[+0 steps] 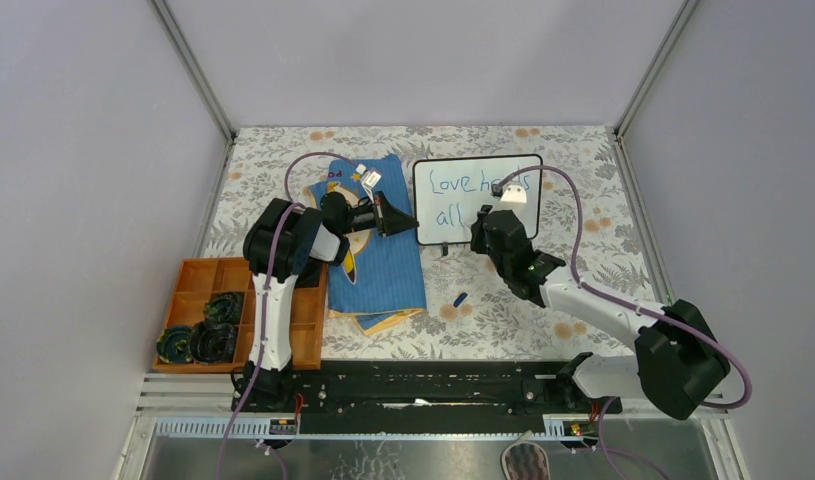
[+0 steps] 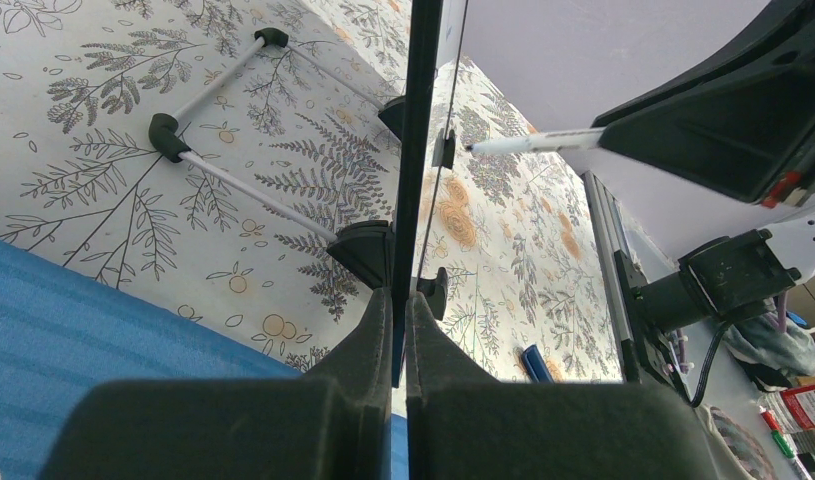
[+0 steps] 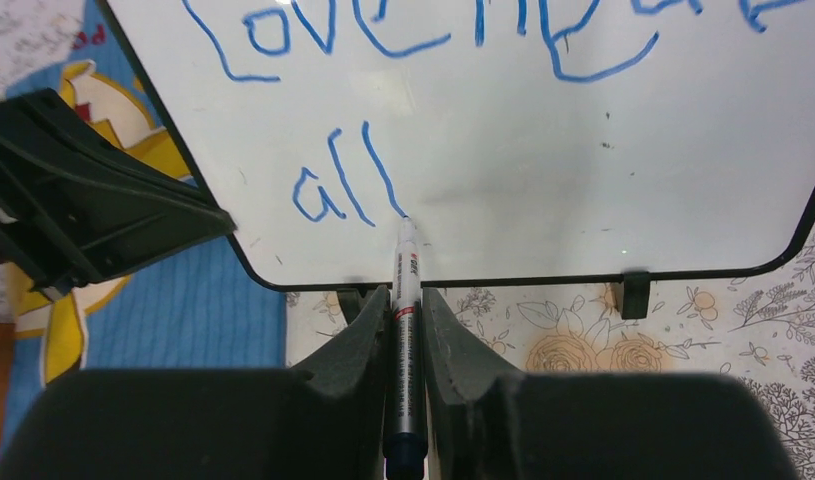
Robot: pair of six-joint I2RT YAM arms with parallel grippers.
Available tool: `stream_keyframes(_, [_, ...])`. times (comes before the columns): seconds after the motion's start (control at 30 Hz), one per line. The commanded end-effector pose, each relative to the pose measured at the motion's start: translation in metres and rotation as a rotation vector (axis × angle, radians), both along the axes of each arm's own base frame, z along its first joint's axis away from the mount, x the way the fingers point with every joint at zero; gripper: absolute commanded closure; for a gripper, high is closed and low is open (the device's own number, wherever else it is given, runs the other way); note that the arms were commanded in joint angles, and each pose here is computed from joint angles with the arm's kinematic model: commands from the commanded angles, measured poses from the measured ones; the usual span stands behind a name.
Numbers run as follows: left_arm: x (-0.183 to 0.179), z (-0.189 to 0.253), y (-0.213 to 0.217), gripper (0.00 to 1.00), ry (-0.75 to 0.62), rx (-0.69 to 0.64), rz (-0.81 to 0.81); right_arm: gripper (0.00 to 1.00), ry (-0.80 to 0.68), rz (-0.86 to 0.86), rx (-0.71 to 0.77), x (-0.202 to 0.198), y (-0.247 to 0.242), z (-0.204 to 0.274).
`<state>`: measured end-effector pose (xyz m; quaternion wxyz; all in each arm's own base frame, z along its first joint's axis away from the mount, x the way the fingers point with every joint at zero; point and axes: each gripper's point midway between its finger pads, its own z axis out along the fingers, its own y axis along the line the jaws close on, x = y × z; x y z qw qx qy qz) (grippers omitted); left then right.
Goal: Write a sentence on the whiteboard
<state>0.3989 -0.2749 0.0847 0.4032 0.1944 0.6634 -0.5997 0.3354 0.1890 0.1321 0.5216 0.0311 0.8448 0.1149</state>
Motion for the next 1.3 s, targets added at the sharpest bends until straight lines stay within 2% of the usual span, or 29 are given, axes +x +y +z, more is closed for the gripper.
stream_keyframes(0.0, [-0.006, 0.006, -0.004, 1.0, -0.03, -0.001, -0.019, 1.0, -0.107, -0.04, 0.06, 0.005, -0.007, 0.042])
stream_keyframes(0.33, [-0.005, 0.006, -0.003, 1.0, -0.033, 0.005, -0.018, 1.0, -0.148, -0.081, 0.031, -0.009, -0.032, 0.04])
stream_keyframes(0.53, [-0.006, 0.006, -0.003, 1.0, -0.031, 0.006, -0.018, 1.0, -0.113, -0.04, 0.051, -0.013, -0.024, 0.024])
stream_keyframes(0.77, [-0.006, 0.006, -0.003, 1.0, -0.03, 0.007, -0.017, 1.0, -0.139, -0.021, 0.101, -0.006, -0.012, 0.031])
stream_keyframes(1.27, [-0.006, 0.005, -0.004, 1.0, -0.028, 0.006, -0.017, 1.0, -0.139, -0.028, 0.077, 0.008, -0.006, 0.031])
